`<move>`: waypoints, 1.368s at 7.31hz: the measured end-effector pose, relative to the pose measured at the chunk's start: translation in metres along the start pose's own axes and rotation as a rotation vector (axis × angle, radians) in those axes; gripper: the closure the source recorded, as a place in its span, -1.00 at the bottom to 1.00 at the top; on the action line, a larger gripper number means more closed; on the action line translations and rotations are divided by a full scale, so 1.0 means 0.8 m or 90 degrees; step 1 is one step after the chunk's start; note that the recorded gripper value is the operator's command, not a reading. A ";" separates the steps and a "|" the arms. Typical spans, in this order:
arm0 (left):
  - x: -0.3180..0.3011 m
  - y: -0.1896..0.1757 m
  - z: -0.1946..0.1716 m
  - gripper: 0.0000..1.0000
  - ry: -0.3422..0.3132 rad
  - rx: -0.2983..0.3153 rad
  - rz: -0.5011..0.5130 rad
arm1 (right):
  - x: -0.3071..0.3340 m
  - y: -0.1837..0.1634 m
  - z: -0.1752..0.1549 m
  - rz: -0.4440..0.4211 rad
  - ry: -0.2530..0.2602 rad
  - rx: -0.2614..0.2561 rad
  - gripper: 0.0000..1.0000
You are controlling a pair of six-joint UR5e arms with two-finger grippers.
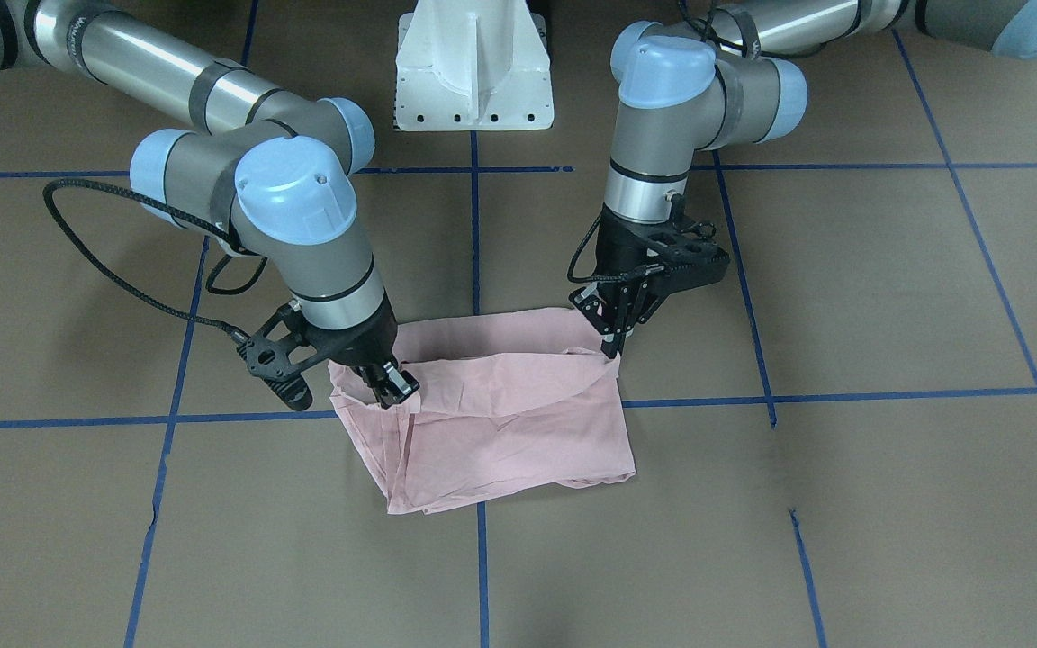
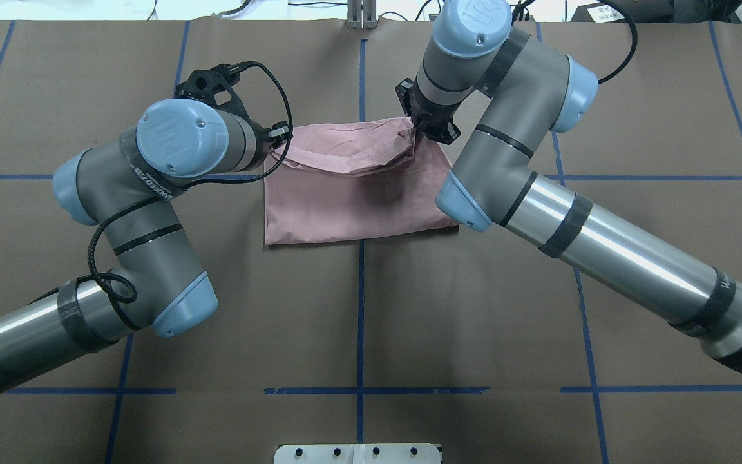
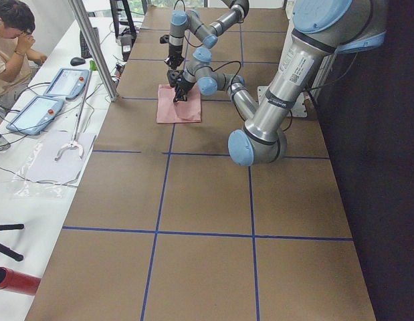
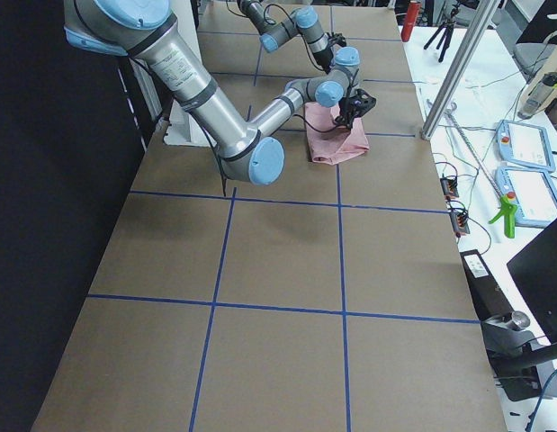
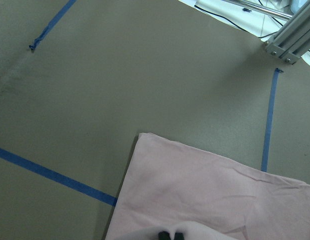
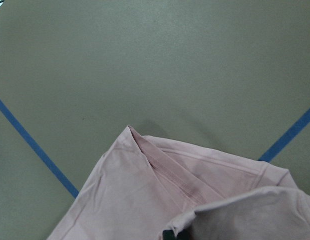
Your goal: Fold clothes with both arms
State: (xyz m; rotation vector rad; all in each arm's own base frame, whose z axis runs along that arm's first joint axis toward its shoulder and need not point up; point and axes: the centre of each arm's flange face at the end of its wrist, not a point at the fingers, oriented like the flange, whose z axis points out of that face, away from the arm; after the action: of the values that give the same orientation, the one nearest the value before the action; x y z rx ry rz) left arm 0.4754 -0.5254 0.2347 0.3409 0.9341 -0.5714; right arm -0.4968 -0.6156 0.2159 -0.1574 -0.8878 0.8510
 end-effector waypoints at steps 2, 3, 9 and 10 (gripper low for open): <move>-0.012 -0.047 0.075 -1.00 -0.006 0.040 0.065 | -0.016 -0.044 0.061 -0.031 0.000 0.008 -1.00; -0.035 -0.087 0.108 -1.00 0.003 0.078 0.115 | -0.023 -0.076 0.083 -0.068 0.001 0.017 -1.00; -0.150 -0.204 0.068 -1.00 0.069 0.046 0.283 | 0.069 -0.318 0.008 -0.215 -0.009 0.002 -1.00; -0.207 -0.252 0.039 -1.00 0.076 0.006 0.335 | 0.122 -0.387 -0.019 -0.251 -0.007 -0.007 -1.00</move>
State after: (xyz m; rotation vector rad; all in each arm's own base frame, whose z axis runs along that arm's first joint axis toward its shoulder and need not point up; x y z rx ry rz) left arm 0.2991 -0.6516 0.3830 0.6107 0.9099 -0.0735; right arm -0.2708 -0.7511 0.4062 0.0142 -0.8953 0.4803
